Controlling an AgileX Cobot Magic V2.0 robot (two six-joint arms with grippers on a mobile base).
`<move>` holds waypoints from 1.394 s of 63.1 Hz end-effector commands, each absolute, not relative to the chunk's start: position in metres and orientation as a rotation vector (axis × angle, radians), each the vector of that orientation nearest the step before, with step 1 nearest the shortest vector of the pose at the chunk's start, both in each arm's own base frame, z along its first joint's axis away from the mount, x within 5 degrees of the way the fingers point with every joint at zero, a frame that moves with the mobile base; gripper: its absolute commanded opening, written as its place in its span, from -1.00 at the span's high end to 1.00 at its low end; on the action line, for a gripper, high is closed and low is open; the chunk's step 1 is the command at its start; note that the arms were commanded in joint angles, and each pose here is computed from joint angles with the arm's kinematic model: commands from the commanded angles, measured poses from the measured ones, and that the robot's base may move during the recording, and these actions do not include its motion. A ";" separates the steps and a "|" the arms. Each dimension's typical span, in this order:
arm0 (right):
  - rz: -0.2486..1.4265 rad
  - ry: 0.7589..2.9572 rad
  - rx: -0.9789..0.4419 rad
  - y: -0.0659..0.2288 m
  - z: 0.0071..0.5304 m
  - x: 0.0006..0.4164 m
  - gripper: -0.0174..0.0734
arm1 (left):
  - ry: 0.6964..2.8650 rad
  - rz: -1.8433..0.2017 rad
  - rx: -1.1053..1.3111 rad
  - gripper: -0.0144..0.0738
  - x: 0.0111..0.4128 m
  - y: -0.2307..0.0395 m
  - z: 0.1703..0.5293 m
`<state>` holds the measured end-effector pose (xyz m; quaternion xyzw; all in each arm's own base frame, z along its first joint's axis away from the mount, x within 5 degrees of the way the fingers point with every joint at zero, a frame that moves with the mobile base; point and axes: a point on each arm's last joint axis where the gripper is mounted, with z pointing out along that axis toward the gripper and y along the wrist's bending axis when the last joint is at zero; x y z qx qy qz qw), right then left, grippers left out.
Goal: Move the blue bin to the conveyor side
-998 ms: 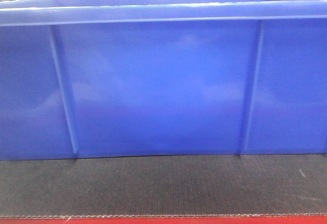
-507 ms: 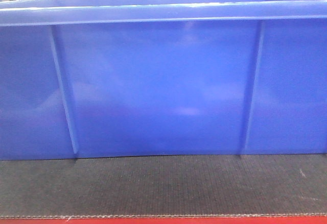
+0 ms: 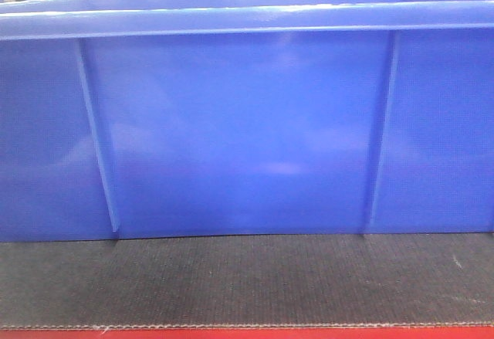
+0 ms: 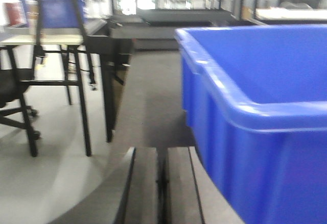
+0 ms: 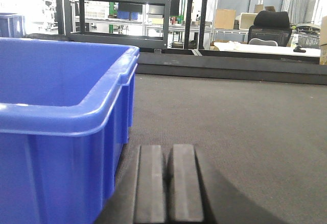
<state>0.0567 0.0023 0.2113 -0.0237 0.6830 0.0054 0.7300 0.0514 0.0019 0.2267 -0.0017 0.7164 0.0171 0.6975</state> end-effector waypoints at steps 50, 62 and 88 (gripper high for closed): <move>0.001 1.474 -0.057 0.002 0.214 0.056 0.81 | 1.460 0.072 0.026 0.65 0.056 0.001 0.215; 0.001 1.474 -0.057 0.002 0.214 0.056 0.81 | 1.460 0.072 0.026 0.65 0.056 0.001 0.215; 0.001 1.474 -0.057 0.002 0.214 0.056 0.81 | 1.460 0.072 0.026 0.65 0.056 0.001 0.215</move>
